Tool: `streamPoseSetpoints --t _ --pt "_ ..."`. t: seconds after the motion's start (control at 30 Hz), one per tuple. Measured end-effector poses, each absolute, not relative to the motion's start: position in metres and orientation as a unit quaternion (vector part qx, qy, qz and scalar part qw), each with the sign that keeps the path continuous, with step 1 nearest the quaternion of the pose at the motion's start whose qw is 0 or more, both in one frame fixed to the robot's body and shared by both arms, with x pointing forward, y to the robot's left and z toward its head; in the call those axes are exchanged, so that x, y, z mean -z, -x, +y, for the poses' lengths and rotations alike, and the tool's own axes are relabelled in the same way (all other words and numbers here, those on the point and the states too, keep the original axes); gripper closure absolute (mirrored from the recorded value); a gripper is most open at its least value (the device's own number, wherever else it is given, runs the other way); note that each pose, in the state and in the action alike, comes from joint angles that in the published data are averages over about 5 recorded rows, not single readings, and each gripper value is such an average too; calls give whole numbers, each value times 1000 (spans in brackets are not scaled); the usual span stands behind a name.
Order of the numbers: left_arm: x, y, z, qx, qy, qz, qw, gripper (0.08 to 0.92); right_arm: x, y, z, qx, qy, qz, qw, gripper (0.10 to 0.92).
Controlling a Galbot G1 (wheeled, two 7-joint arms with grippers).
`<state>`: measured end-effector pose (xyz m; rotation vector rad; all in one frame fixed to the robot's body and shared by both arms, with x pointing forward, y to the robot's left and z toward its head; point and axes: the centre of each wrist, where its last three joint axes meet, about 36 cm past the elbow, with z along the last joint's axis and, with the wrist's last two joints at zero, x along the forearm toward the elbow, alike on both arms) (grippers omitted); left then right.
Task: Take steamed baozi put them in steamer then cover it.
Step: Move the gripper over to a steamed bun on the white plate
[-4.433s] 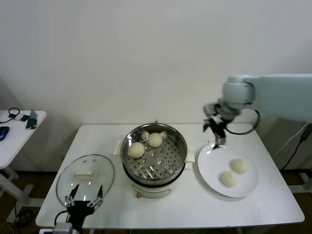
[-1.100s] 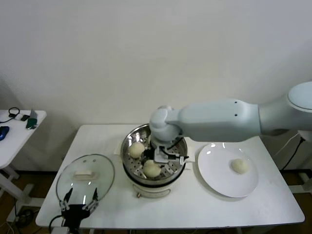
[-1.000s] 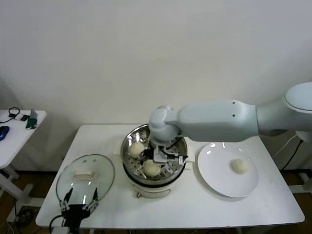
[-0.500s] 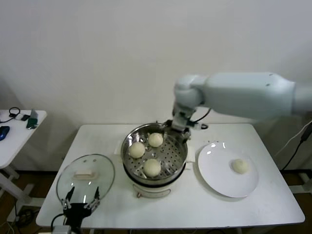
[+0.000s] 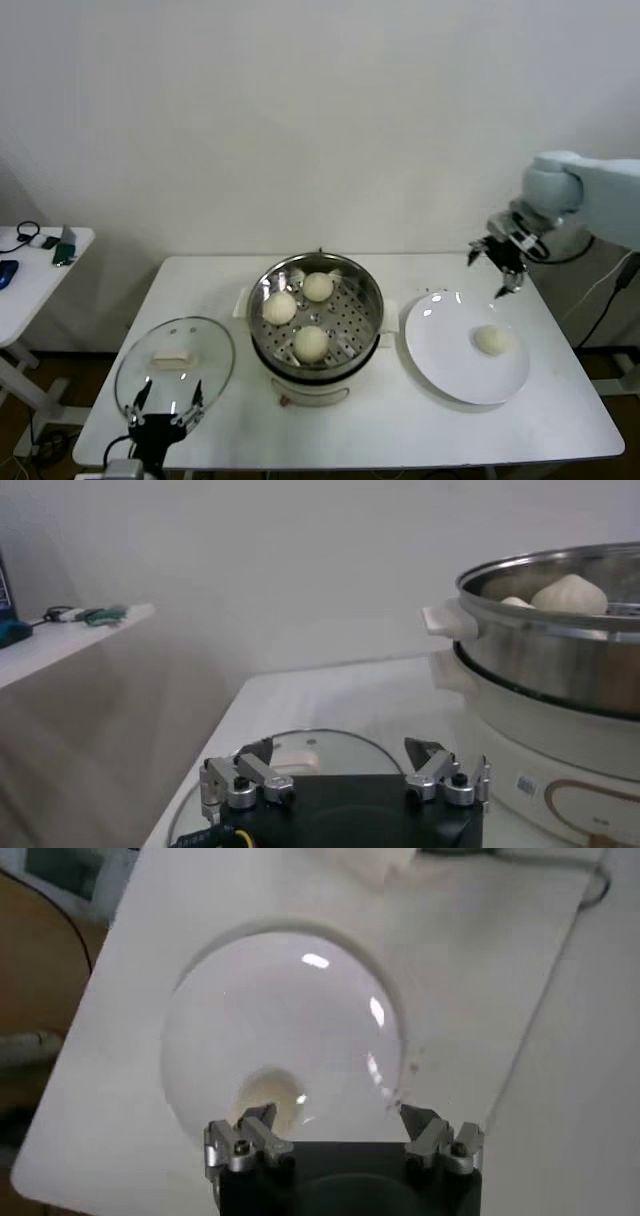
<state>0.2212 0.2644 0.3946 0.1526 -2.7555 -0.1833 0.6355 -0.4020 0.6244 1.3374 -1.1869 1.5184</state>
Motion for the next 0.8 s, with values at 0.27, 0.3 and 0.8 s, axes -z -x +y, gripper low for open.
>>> streamPoseSetpoints --t 0.27,0.3,0.8 --pt "-392 -216 265 66 -58 -977 193 177 -554 -626 -437 -564 -500 -495 432 200" --pt "-392 -216 265 66 -58 -977 193 177 -547 -625 -440 -561 -497 -497 436 200" --pt "-390 -213 263 67 -60 -976 196 177 -479 -628 -448 -532 -476 -524 464 200"
